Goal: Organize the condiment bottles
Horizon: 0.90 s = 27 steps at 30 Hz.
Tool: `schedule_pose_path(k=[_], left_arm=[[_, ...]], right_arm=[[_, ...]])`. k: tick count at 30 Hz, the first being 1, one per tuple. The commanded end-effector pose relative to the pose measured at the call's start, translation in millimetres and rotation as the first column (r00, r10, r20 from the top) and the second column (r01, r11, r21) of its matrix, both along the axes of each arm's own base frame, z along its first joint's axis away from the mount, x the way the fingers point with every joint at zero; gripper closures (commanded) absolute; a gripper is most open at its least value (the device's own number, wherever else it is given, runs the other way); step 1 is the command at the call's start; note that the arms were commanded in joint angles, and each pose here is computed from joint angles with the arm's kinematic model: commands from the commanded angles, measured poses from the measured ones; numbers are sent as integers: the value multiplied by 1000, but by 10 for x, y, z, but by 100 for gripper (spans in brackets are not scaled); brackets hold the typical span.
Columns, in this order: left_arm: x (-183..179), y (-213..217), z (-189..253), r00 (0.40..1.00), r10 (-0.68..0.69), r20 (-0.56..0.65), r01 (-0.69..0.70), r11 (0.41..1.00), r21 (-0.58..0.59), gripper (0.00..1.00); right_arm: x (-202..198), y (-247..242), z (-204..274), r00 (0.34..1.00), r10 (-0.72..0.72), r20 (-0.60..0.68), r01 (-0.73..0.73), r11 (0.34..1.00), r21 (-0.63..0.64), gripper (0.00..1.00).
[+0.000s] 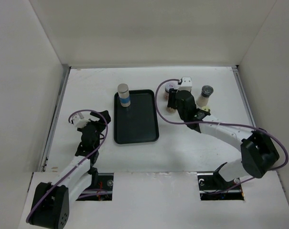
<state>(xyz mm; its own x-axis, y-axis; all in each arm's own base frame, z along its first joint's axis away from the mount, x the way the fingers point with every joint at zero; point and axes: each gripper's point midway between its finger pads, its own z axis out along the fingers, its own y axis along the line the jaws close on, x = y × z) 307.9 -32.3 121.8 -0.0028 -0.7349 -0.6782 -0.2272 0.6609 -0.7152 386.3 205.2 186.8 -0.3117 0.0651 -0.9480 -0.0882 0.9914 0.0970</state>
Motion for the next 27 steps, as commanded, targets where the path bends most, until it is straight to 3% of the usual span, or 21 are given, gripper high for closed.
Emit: schedule_pose_path(k=[1,5,16,22,27], left_arm=[[24,-4,143,999,0,50,1,1000,-7,0],[11,4,165,998,7,62,-6,1000,-5,0],[38,-24,109,999,-9,38,9,1000,-7,0],[48,-14,90,999,-2,32,2,1000,-1,0],[47,-35,122,999,-9,44,9,1000,-1,0]], right_arm=[[142,-86,89,998,-56,24,55,998,26,40],[279,-102,-60,997,-73,-7,73,997,9,27],[555,-84,-322,994,-89,-56,88,996,-18,20],[600,-67,-461,992,-83,-94,80,996,-36,24],[588,-75,-332,994,-86,-65,85,996,-29,44]])
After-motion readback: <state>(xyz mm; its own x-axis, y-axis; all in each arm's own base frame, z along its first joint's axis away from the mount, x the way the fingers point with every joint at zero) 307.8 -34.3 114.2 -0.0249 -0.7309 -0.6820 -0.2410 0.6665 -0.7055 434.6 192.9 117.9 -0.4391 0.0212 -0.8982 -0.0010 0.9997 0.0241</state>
